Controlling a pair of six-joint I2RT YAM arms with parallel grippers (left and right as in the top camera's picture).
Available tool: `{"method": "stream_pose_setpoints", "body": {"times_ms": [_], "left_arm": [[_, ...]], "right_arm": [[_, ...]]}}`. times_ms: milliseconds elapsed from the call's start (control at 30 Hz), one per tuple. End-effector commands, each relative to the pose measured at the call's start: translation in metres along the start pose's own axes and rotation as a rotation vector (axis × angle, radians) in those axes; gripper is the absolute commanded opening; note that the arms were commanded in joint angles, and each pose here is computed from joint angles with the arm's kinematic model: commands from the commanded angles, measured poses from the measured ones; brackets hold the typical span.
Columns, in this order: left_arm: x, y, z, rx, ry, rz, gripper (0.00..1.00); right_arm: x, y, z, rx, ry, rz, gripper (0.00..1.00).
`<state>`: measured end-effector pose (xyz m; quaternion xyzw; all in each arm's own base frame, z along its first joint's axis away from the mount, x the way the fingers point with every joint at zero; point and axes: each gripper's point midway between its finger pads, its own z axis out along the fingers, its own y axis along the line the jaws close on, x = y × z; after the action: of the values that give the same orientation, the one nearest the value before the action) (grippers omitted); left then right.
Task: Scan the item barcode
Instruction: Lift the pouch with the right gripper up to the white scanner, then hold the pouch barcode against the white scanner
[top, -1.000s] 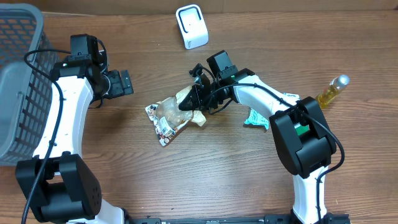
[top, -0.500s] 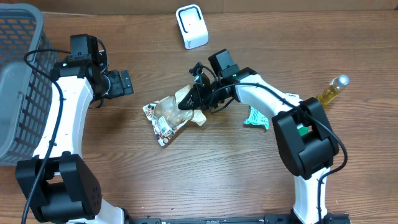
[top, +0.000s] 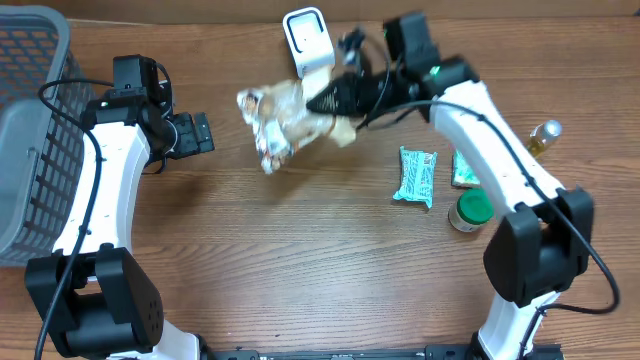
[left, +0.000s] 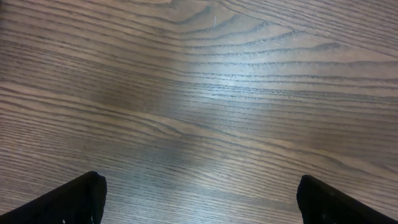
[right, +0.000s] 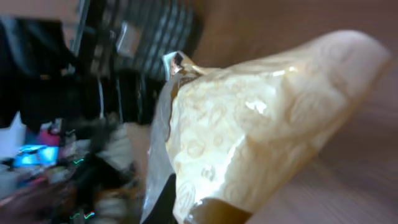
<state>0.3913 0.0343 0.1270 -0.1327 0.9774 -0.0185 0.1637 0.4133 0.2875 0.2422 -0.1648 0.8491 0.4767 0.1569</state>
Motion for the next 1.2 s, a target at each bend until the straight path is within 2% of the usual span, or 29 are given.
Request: {"method": "stream_pose_setpoints", "body": {"times_ms": [0,167,233,333,433,633,867,967,1167], "left_arm": [[-0.003,-0.001,-0.004,-0.002,-0.016,0.015,0.99],[-0.003,-0.001,-0.004,-0.002,-0.016,0.015,1.0],[-0.003,-0.001,-0.004,-0.002,-0.016,0.015,0.99],[-0.003,-0.001,-0.004,-0.002,-0.016,0.015,0.99],[-0.003,-0.001,-0.004,-0.002,-0.016,0.015,1.0],[-0.003,-0.001,-0.004,-0.002,-0.016,0.015,0.99],[-0.003,-0.001,-0.004,-0.002,-0.016,0.015,1.0],[-0.003,-0.001,-0.004,-0.002,-0.016,0.015,1.0],[-0.003,-0.001,-0.004,-0.002,-0.016,0.015,1.0]], "right_arm": [[-0.055,0.038,-0.058,0.233,-0.203,-0.284,0.03],[-0.11,0.042,-0.096,0.62,-0.399,-0.57,0.04],[-0.122,0.038,-0.094,0.722,-0.4,-0.709,0.04],[-0.136,0.03,-0.08,0.772,-0.388,-0.853,0.04],[-0.153,0.009,-0.068,0.831,-0.41,-0.881,0.04],[-0.166,-0.047,-0.021,0.912,-0.291,-1.093,0.04],[-0.193,-0.079,0.009,0.965,-0.39,-1.154,0.04],[-0.198,-0.089,0.01,1.027,-0.379,-1.206,0.04],[-0.199,-0.103,0.023,1.03,-0.39,-1.212,0.04]]}}
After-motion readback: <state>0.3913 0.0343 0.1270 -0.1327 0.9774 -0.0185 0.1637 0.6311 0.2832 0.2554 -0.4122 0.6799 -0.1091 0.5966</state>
